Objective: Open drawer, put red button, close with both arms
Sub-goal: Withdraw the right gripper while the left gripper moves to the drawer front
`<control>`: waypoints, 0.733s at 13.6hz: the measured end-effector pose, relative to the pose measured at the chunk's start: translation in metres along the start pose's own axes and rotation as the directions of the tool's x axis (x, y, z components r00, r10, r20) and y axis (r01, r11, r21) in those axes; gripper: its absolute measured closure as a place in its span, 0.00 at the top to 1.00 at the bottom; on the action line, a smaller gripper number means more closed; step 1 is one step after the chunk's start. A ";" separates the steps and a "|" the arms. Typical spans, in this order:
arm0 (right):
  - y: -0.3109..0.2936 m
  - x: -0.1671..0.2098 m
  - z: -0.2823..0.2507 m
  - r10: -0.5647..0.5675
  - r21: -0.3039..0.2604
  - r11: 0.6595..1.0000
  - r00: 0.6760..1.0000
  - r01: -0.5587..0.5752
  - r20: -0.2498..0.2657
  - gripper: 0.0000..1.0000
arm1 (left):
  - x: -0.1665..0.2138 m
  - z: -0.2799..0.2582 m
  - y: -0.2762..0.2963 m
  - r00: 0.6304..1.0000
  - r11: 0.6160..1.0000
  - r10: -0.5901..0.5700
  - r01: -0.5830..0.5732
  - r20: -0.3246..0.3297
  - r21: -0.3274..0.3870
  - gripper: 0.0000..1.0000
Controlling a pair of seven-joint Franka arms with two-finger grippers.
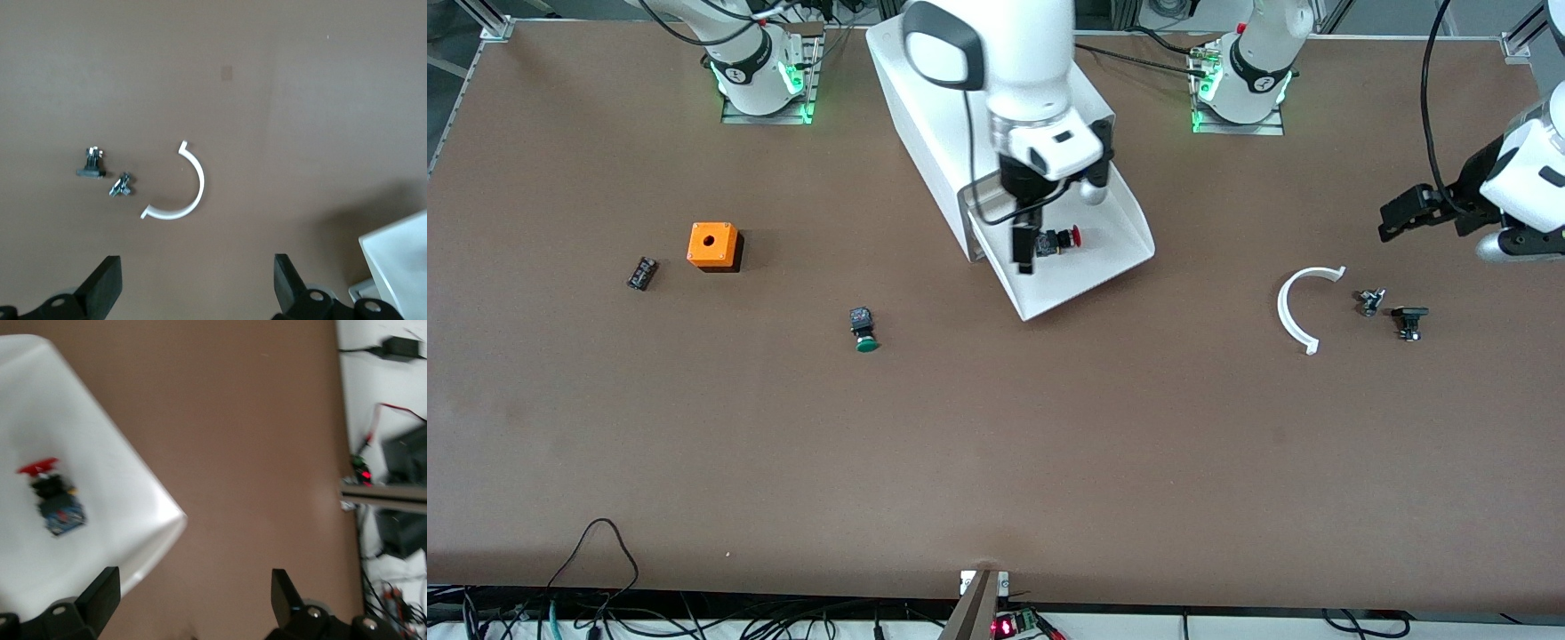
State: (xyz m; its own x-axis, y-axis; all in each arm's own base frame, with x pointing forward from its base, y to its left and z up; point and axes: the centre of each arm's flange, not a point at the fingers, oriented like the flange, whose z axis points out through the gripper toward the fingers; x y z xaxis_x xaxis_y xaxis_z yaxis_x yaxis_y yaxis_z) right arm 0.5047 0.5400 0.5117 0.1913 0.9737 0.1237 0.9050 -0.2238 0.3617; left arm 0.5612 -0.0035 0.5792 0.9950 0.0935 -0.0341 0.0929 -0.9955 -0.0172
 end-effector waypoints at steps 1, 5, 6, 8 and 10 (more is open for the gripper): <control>0.029 -0.019 -0.007 0.058 0.001 0.998 0.998 -0.058 -0.002 1.00 | 0.005 0.009 0.001 1.000 1.000 0.001 -0.001 0.005 -0.002 1.00; 0.099 -0.102 0.018 0.414 0.043 0.907 0.904 -0.420 0.106 1.00 | 0.022 0.065 0.055 0.999 0.999 -0.033 0.032 -0.007 -0.021 1.00; 0.105 -0.120 0.031 0.513 0.029 0.852 0.844 -0.523 0.155 1.00 | 0.021 0.083 0.079 0.997 0.997 -0.070 0.070 -0.010 -0.027 1.00; 0.113 -0.153 0.055 0.653 -0.015 0.741 0.714 -0.672 0.251 1.00 | 0.014 0.123 0.125 0.989 0.988 -0.148 0.147 -0.023 -0.048 1.00; 0.122 -0.185 0.073 0.764 -0.081 0.610 0.559 -0.788 0.323 1.00 | 0.002 0.164 0.157 0.974 0.972 -0.224 0.221 -0.036 -0.075 1.00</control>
State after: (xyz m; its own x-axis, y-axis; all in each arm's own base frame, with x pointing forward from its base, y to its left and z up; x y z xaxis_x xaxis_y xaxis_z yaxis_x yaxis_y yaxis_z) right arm 0.6073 0.3356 0.4655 0.9210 0.3867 0.0470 0.3708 -0.9073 0.1986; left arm 0.5716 -0.1574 0.4123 0.9496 0.3133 0.0067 0.3126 -0.9486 0.0505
